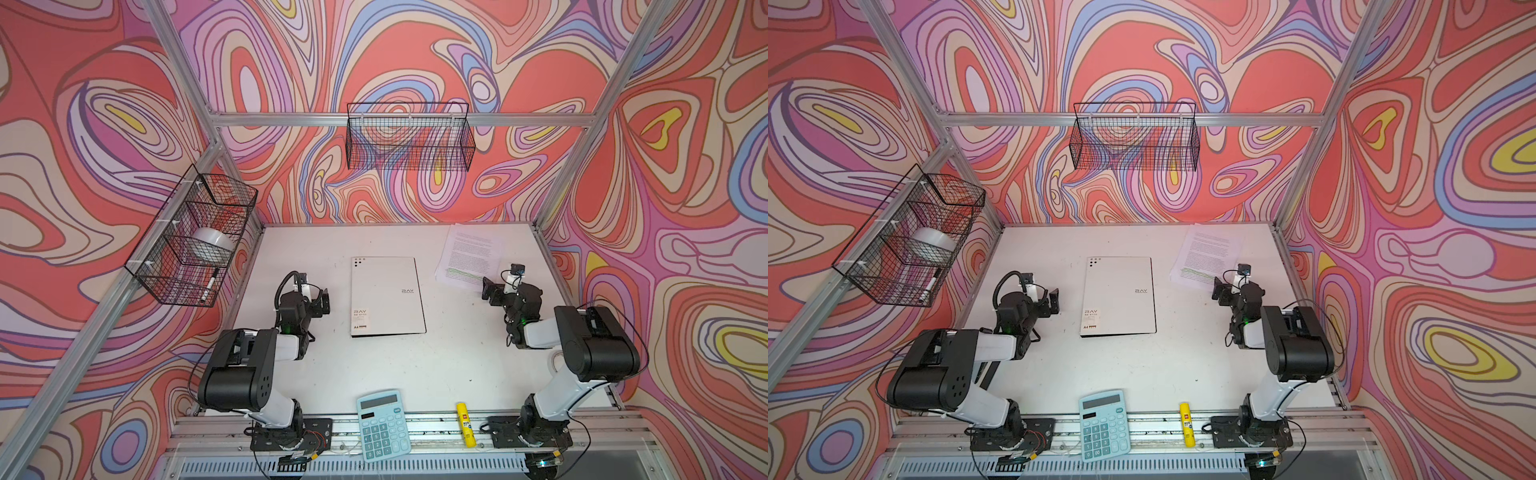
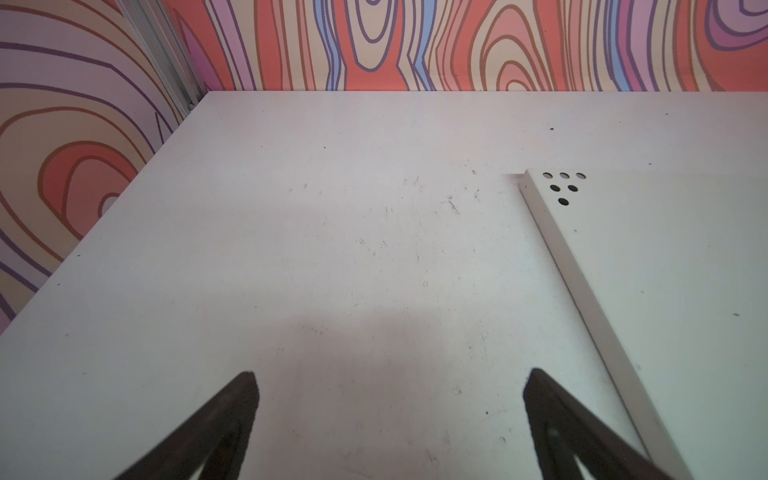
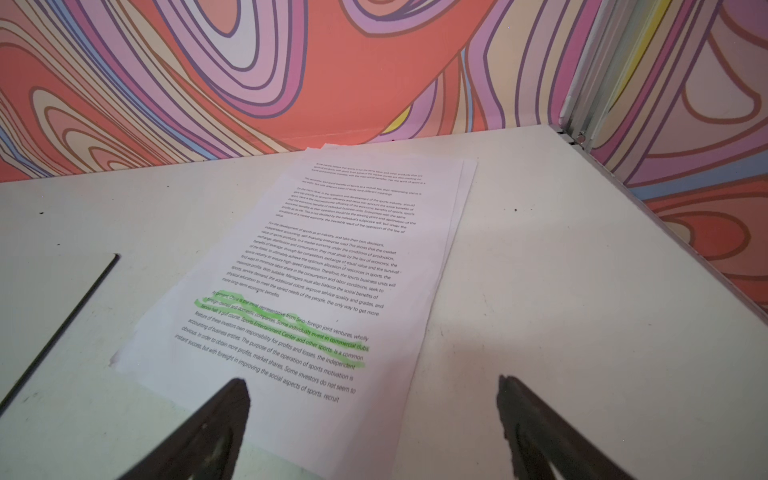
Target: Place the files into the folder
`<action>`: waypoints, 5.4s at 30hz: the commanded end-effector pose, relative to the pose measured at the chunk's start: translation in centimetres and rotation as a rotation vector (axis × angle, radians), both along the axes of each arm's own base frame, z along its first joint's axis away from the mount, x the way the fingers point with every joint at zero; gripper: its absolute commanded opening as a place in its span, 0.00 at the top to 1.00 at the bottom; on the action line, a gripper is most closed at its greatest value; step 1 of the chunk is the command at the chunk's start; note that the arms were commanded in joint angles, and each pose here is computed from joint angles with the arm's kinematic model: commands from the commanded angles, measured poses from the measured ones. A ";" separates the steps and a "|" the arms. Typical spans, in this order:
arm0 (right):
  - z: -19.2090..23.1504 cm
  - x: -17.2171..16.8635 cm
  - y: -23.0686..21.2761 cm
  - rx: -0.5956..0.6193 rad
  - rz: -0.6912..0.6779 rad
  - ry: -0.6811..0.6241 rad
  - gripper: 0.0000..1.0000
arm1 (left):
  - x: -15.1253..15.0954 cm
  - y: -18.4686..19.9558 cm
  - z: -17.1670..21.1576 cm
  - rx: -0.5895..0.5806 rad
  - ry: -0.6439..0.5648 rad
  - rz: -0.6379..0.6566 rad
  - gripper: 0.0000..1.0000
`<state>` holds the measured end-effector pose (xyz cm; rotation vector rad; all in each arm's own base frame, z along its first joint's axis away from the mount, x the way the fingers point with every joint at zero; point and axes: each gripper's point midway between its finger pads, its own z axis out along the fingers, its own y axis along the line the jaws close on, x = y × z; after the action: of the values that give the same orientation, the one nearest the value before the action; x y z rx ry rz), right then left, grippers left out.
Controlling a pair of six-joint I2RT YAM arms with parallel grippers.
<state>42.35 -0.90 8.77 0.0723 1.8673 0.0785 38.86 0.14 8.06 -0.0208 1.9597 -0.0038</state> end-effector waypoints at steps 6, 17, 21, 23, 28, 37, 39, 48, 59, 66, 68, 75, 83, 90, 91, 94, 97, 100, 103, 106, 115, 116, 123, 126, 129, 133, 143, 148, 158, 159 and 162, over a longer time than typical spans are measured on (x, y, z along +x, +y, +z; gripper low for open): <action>2.0 0.8 -1.3 -0.028 -0.096 0.023 0.02 | -0.1 -2.0 2.4 0.020 -0.033 -0.128 0.00; 6.1 -0.1 -2.2 0.118 -0.221 0.228 0.02 | -2.4 -2.7 6.5 0.145 0.252 -0.234 0.00; 7.7 -1.0 -0.2 0.285 -0.198 0.299 0.01 | -5.4 -3.1 8.6 0.196 0.385 -0.311 0.00; 8.6 -1.5 1.3 0.359 -0.143 0.313 0.01 | -6.9 -3.4 9.8 0.237 0.433 -0.356 0.00; 9.8 -2.9 6.2 0.507 0.056 0.390 0.01 | -10.9 -4.6 11.4 0.445 0.542 -0.521 0.00; 7.6 -6.6 14.6 0.558 0.288 0.603 0.02 | -12.2 -8.6 7.3 1.026 0.575 -0.668 0.00; 6.9 -7.2 15.8 0.572 0.318 0.639 0.02 | -12.1 -9.8 6.3 1.075 0.557 -0.678 0.00; 5.7 -8.6 17.3 0.647 0.374 0.705 0.02 | -11.9 -15.3 3.1 1.307 0.356 -0.817 0.00; 5.3 -9.1 17.9 0.719 0.400 0.690 0.02 | -10.8 -19.4 0.4 1.244 0.356 -0.848 0.00; 5.5 -8.5 18.5 0.694 0.447 0.715 0.01 | -10.3 -20.4 -0.4 1.255 0.364 -0.848 0.00; 5.6 -8.2 18.7 0.694 0.457 0.721 0.02 | -10.0 -20.9 -0.6 1.261 0.344 -0.847 0.00; 6.4 -7.6 19.3 0.702 0.492 0.714 0.02 | -8.3 -21.9 -1.4 1.326 0.238 -0.797 0.00; 6.5 -7.9 19.6 0.722 0.524 0.700 0.02 | -7.6 -21.7 -1.7 1.350 0.203 -0.741 0.00; 5.9 -8.1 20.7 0.751 0.594 0.736 0.01 | -7.3 -21.3 -1.5 1.343 0.172 -0.686 0.00; 5.7 -8.1 20.8 0.751 0.598 0.748 0.01 | -7.2 -21.3 -1.4 1.344 0.165 -0.673 0.00; 5.0 -8.2 21.0 0.759 0.610 0.769 0.01 | -6.9 -21.4 -1.2 1.339 0.140 -0.646 0.00; 4.6 -8.4 21.2 0.767 0.627 0.778 0.02 | -6.3 -21.4 -0.8 1.340 0.126 -0.597 0.00; 4.0 -8.7 21.3 0.774 0.640 0.796 0.01 | -5.9 -21.3 -0.5 1.338 0.120 -0.561 0.00; 3.4 -8.9 21.5 0.781 0.654 0.809 0.01 | -5.9 -21.1 -0.5 1.335 0.127 -0.548 0.00; 2.6 -9.1 21.7 0.792 0.666 0.834 0.01 | -5.8 -21.2 -0.3 1.334 0.119 -0.544 0.00; 1.0 -9.4 22.4 0.828 0.701 0.874 0.02 | -5.5 -20.6 0.6 1.334 0.119 -0.490 0.00; 0.8 -9.4 22.5 0.826 0.703 0.877 0.02 | -5.5 -20.5 0.6 1.334 0.122 -0.487 0.00; -0.5 -9.4 24.1 0.797 0.723 0.918 0.02 | -5.3 -20.4 0.3 1.327 0.137 -0.480 0.00; -0.4 -9.3 24.7 0.791 0.742 0.917 0.02 | -5.3 -20.5 0.3 1.319 0.139 -0.478 0.00; -1.2 -9.3 25.4 0.796 0.752 0.940 0.02 | -5.3 -20.5 0.4 1.312 0.143 -0.476 0.00; -1.4 -9.1 26.1 0.791 0.767 0.948 0.02 | -5.3 -20.5 0.5 1.305 0.142 -0.474 0.00; -1.7 -8.6 27.4 0.805 0.799 0.963 0.02 | -5.3 -20.2 0.5 1.296 0.154 -0.470 0.00; -2.1 -8.3 27.9 0.823 0.814 0.970 0.02 | -5.3 -20.2 0.6 1.291 0.158 -0.469 0.00; -1.0 -7.5 28.7 0.875 0.860 0.942 0.02 | -6.5 -19.9 -0.5 1.303 0.257 -0.571 0.00; -0.9 -7.4 28.7 0.880 0.864 0.940 0.02 | -6.7 -19.8 -0.3 1.295 0.257 -0.581 0.00; -0.8 -7.3 29.0 0.900 0.879 0.935 0.02 | -7.3 -19.7 0.6 1.254 0.264 -0.641 0.00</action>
<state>34.41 27.21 6.96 -0.0789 2.5391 1.6750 32.18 -19.71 7.46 1.4238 1.7998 0.9017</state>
